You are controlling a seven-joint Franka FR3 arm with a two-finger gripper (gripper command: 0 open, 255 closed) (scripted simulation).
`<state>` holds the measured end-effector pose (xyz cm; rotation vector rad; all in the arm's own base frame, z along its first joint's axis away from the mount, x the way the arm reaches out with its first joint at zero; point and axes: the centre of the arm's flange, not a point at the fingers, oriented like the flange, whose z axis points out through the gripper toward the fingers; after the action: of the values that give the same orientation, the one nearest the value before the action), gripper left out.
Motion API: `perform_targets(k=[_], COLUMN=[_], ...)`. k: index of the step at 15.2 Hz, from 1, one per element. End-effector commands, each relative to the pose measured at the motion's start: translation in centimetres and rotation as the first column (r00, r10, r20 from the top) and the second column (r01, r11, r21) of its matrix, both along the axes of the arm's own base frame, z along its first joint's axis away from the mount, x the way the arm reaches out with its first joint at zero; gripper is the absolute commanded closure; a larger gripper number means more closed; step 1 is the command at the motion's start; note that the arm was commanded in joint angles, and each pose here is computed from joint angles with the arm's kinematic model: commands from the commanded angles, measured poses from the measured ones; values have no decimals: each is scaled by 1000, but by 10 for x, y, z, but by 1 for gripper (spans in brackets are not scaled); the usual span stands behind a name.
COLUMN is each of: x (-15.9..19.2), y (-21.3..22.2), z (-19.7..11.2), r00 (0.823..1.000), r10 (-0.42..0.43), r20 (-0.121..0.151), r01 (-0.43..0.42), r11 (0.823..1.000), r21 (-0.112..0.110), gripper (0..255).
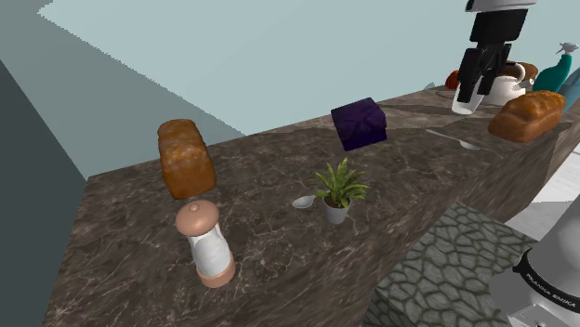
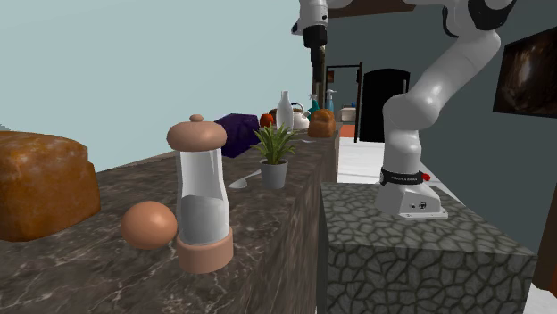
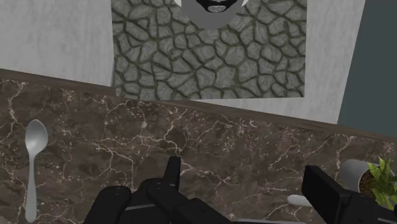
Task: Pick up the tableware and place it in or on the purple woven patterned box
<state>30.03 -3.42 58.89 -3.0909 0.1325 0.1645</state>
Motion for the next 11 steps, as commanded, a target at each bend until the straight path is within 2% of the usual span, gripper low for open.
perform_targets(k=[1,11], x=[0,39], y=[0,108], z=[0,-64], r00=[1000,996], r10=[0,-39], r20=[0,74], r01=[0,42], r11=[1000,999], r21=[0,-32], gripper=[0,0])
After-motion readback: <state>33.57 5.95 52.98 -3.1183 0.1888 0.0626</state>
